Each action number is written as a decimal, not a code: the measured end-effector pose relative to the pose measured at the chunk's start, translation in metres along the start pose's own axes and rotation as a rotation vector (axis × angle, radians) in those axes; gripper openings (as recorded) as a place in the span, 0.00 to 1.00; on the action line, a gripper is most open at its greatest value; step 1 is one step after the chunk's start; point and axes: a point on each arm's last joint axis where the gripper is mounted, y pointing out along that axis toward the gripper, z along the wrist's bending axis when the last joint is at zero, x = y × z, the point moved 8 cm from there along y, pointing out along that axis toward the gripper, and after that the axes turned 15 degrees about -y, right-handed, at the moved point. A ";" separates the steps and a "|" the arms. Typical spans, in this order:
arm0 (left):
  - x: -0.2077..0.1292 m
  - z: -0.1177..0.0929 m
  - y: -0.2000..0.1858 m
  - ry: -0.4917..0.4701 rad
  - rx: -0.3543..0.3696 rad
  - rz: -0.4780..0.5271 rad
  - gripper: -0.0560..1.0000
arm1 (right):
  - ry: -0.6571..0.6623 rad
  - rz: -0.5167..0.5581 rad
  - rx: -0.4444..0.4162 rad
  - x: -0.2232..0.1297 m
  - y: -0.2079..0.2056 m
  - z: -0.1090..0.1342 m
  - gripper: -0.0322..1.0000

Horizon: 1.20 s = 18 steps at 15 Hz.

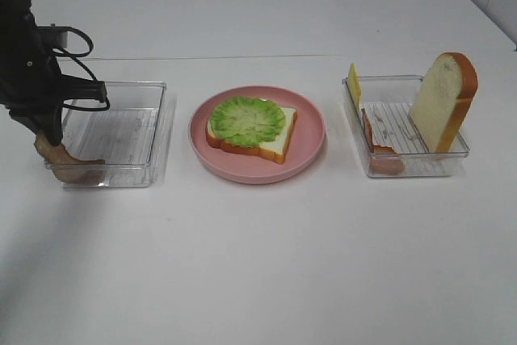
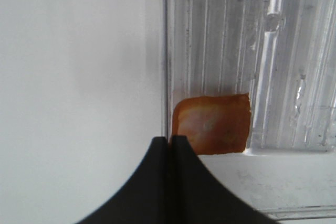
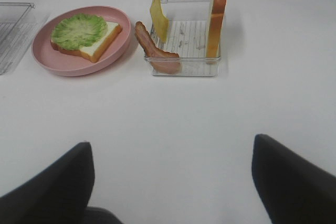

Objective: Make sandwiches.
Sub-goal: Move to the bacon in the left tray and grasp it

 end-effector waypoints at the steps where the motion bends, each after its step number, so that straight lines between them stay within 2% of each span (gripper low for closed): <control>1: 0.000 0.000 -0.003 0.000 -0.002 -0.004 0.06 | 0.000 0.000 0.000 0.000 0.000 0.000 0.78; 16: 0.000 0.000 0.000 0.008 -0.005 0.006 0.06 | 0.000 0.000 0.000 0.000 0.000 0.000 0.78; 18: 0.000 0.000 0.000 0.008 -0.005 0.006 0.09 | 0.000 0.000 0.000 0.000 0.000 0.000 0.78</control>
